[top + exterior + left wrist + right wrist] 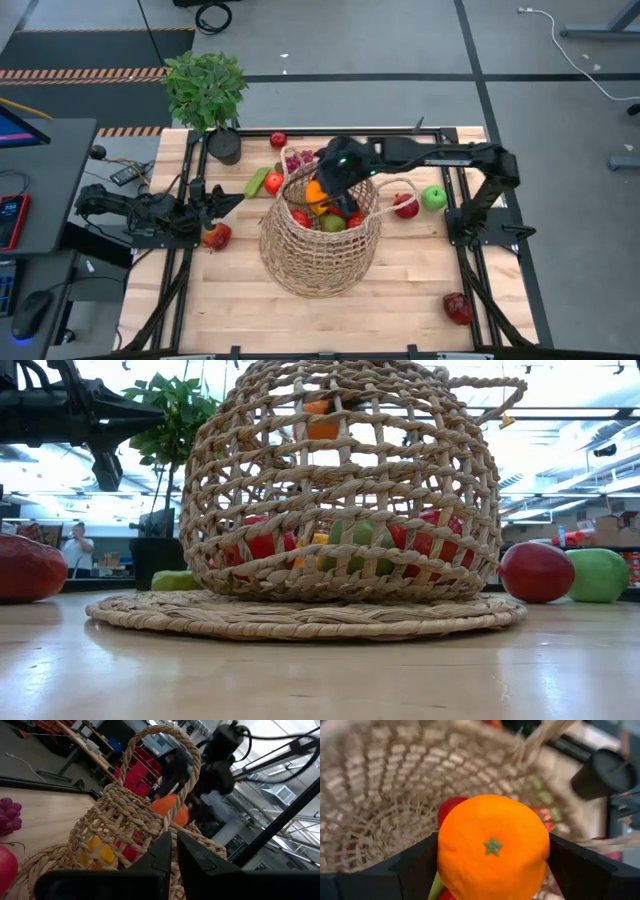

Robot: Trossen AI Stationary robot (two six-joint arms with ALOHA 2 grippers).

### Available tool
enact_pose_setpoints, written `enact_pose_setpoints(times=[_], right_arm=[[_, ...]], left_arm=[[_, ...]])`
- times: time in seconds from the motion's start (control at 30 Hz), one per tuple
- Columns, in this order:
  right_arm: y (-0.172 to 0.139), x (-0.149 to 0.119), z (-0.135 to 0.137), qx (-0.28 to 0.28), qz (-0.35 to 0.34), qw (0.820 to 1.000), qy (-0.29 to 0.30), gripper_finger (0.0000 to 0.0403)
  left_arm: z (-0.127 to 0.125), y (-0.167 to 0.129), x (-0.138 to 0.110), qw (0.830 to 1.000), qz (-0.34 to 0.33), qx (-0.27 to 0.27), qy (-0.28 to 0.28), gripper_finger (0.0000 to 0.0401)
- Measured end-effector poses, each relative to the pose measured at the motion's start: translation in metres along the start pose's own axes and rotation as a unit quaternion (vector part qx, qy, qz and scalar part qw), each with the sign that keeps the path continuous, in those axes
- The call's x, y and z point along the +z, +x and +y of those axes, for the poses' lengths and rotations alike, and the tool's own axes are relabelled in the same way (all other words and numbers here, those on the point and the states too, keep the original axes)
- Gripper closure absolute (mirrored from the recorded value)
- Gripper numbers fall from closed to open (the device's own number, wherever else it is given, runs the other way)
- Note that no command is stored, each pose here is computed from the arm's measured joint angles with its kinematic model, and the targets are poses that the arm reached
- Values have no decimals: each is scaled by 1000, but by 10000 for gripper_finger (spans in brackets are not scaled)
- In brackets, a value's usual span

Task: Build produce basket
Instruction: Put the orange into the brown basket

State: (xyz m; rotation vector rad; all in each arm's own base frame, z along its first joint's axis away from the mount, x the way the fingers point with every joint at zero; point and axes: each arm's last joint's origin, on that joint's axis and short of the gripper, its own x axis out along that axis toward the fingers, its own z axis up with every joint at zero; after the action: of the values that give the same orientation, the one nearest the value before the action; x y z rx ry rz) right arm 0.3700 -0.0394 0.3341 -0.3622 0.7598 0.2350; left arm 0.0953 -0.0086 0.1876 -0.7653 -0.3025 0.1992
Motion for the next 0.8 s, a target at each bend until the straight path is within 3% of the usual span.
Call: enact_pose_setpoints(times=[0.37,0.53,0.63,0.8], right_arm=[[64,-18,7,42,74,996,18,57],[78,-20,15,57,90,994,14,57],[85,-24,17,63,104,992,44,52],[79,-26,20,64,125,988,61,11]], left_arm=[[0,0,0,1000,0,0,0,365],[0,0,0,1000,0,0,0,368],[0,0,0,1000,0,0,0,369],[0,0,0,1000,1,1,1,365]])
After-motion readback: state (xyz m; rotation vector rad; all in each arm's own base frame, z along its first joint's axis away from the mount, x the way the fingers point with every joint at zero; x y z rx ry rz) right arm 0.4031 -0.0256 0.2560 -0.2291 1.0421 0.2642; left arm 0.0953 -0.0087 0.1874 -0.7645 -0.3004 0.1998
